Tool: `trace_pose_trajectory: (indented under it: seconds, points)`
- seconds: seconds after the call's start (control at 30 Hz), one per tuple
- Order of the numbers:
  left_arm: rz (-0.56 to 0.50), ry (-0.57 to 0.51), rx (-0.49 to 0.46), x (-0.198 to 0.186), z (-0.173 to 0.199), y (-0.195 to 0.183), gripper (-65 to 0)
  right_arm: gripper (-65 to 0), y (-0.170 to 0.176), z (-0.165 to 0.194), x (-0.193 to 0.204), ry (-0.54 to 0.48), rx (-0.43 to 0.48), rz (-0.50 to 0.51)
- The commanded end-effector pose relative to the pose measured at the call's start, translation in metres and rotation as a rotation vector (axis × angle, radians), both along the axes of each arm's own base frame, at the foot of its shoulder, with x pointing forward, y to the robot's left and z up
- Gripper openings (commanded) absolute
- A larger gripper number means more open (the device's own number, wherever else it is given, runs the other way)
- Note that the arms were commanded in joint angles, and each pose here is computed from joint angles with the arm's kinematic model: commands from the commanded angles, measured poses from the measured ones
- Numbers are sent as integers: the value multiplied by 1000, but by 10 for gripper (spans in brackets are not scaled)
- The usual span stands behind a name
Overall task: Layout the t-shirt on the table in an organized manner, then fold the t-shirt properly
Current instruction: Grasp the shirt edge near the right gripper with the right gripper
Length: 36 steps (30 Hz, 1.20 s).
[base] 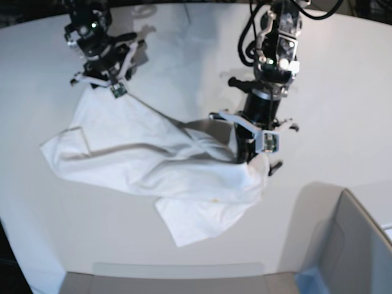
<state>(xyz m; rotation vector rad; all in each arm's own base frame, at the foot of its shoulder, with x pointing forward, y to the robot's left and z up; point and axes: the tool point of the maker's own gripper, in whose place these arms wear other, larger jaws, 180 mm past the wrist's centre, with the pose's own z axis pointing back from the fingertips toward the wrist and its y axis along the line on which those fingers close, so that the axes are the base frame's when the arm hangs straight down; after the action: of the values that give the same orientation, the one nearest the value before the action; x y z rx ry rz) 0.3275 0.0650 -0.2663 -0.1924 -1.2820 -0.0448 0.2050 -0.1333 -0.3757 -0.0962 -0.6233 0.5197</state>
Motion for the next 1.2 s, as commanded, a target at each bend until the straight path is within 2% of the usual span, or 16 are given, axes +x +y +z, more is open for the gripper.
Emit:
trace_pose_trajectory:
  seconds: [0.0,0.1,0.27,0.37,0.47,0.53,0.57,0.63,0.73,0.83,0.93,1.17]
  points:
    - [6,-60,0,5,15,2,-650,-410,-2,8,6,-35,-8,2]
    - [6,-57,2,5,14,2,-650,-410,-9,12,14,-64,-52,-1]
    - [6,-57,3,5,14,2,-650,-410,-27,21,25,-126,-210,-1]
    - [6,-57,3,5,14,2,-650,-410,-25,22,25,-129,-200,3]
    - [6,-59,3,5,15,2,-650,-410,-16,24,26,-122,-78,-40]
    - [6,-59,3,5,15,2,-650,-410,-16,29,31,-119,83,-134]
    - [6,-59,3,5,15,2,-650,-410,-18,36,37,-137,196,-196]
    - [6,-59,3,5,15,2,-650,-410,-36,53,44,-173,387,-323]
    - [6,-56,3,5,13,2,-650,-410,-65,76,44,-214,588,-452]
    - [4,-41,6,5,8,2,-650,-410,-89,90,39,-238,667,-522]
    - [3,-31,9,5,3,2,-650,-410,-98,90,28,-211,711,-566]
    - [-1,-31,8,4,4,0,-650,-410,-92,43,7,-84,821,-684]
